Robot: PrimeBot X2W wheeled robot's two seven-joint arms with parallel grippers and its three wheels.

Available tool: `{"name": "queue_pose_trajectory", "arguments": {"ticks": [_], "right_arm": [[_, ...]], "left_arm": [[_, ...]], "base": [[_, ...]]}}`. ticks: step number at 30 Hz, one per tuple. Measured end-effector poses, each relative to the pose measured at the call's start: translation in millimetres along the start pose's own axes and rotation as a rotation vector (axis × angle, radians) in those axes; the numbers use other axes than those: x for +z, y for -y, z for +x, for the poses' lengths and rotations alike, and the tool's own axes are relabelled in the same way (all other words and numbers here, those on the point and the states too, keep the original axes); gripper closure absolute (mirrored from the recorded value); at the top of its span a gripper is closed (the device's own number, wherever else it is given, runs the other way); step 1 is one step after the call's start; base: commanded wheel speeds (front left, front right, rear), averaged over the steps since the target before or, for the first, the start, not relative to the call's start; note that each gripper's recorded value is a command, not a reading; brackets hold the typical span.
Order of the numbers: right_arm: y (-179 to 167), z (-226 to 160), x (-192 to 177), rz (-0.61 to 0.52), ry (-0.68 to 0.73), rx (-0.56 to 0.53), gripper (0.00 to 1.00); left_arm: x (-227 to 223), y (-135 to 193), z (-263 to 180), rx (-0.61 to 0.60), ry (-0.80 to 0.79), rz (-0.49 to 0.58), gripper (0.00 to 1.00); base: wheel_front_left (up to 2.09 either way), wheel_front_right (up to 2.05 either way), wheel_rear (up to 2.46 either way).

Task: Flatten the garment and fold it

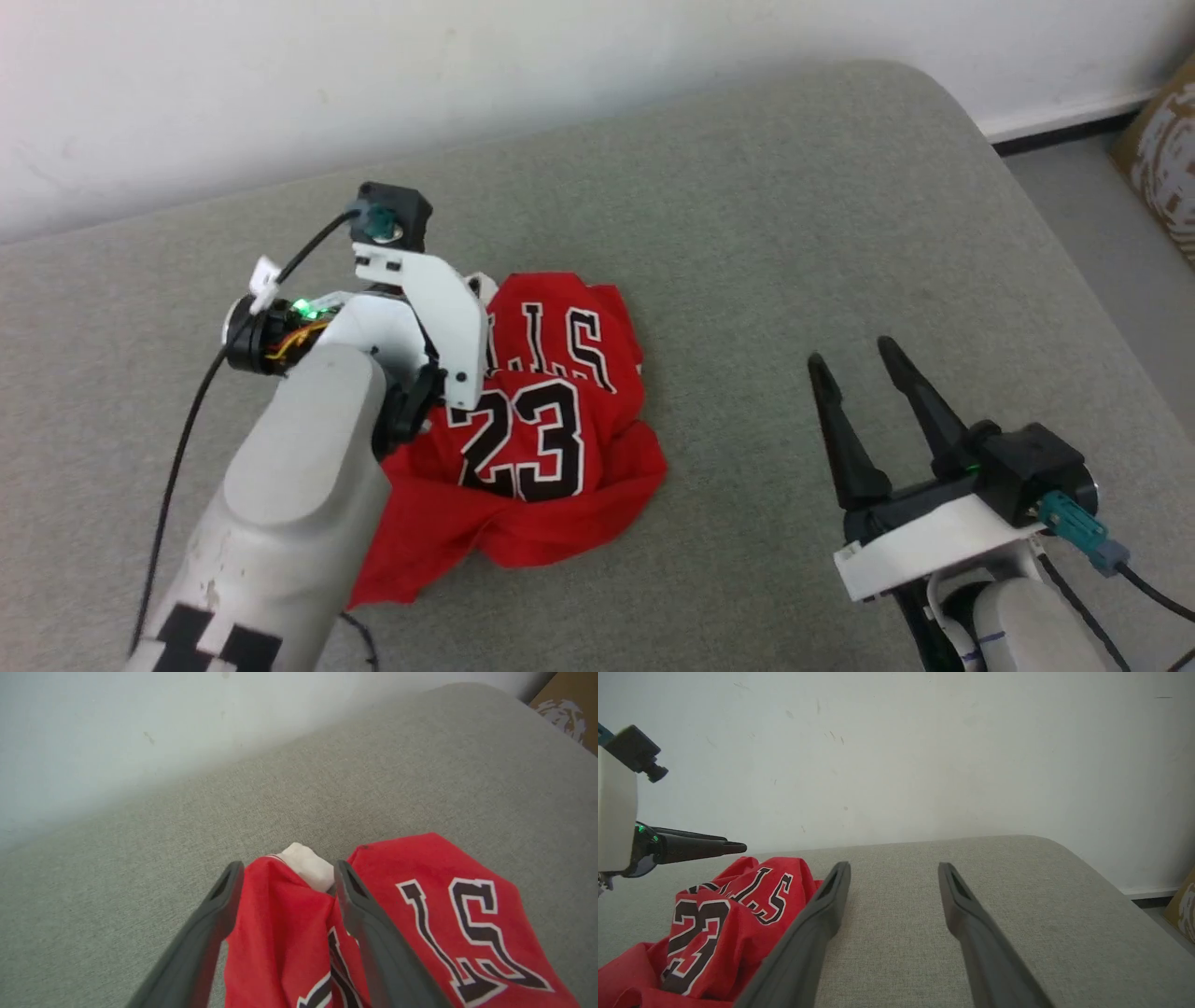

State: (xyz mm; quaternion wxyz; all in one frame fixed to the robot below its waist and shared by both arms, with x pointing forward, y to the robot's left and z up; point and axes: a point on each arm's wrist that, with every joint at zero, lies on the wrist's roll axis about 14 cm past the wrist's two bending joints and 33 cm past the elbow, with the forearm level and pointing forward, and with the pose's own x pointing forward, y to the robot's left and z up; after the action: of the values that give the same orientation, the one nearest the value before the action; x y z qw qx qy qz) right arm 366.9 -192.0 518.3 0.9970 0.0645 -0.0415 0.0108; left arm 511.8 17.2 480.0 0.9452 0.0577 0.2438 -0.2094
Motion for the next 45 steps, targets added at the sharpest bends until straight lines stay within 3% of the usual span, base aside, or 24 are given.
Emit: {"name": "queue_pose_trajectory", "arguments": {"ticks": [7, 8, 9, 10, 12, 15, 20, 26, 29, 37, 45], "right_arm": [[14, -6, -5, -0.006, -0.017, -0.046, 0.0], [17, -7, -7, -0.007, -0.024, -0.054, 0.0], [19, -9, -8, -0.009, -0.029, -0.062, 0.0], [21, -10, -9, -0.01, -0.033, -0.069, 0.0], [25, -13, -10, -0.013, -0.032, -0.082, 0.0], [26, -12, -10, -0.012, -0.032, -0.083, 0.0], [16, -7, -8, -0.006, -0.02, -0.051, 0.0], [-1, 2, -1, -0.002, 0.0, 0.004, 0.0], [-10, 4, 0, 0.007, 0.008, 0.031, 0.0], [-32, 14, -2, 0.025, 0.004, 0.099, 0.0], [-59, 25, -10, 0.032, -0.022, 0.181, 0.0]], "left_arm": [[-48, -12, 25, 0.033, -0.332, 0.187, 0.0], [-57, -12, 26, 0.028, -0.381, 0.198, 0.09], [-66, -10, 25, 0.016, -0.432, 0.202, 0.71], [-73, -7, 25, 0.002, -0.471, 0.2, 1.0], [-70, 0, 28, -0.022, -0.456, 0.198, 1.0], [-26, 3, 35, 0.002, -0.207, 0.175, 1.0], [41, 0, 20, 0.045, 0.181, 0.01, 1.0], [56, -45, -26, 0.184, 0.446, -0.189, 1.0], [27, -73, -53, 0.277, 0.458, -0.277, 1.0], [-96, -136, -129, 0.565, 0.27, -0.379, 1.0], [-188, -137, -181, 0.725, 0.089, -0.561, 1.0]], "base": [[0.0, 0.0, 0.0], [0.0, 0.0, 0.0], [0.0, 0.0, 0.0], [0.0, 0.0, 0.0], [0.0, 0.0, 0.0], [0.0, 0.0, 0.0], [0.0, 0.0, 0.0], [0.0, 0.0, 0.0], [0.0, 0.0, 0.0], [0.0, 0.0, 0.0], [0.0, 0.0, 0.0]]}}
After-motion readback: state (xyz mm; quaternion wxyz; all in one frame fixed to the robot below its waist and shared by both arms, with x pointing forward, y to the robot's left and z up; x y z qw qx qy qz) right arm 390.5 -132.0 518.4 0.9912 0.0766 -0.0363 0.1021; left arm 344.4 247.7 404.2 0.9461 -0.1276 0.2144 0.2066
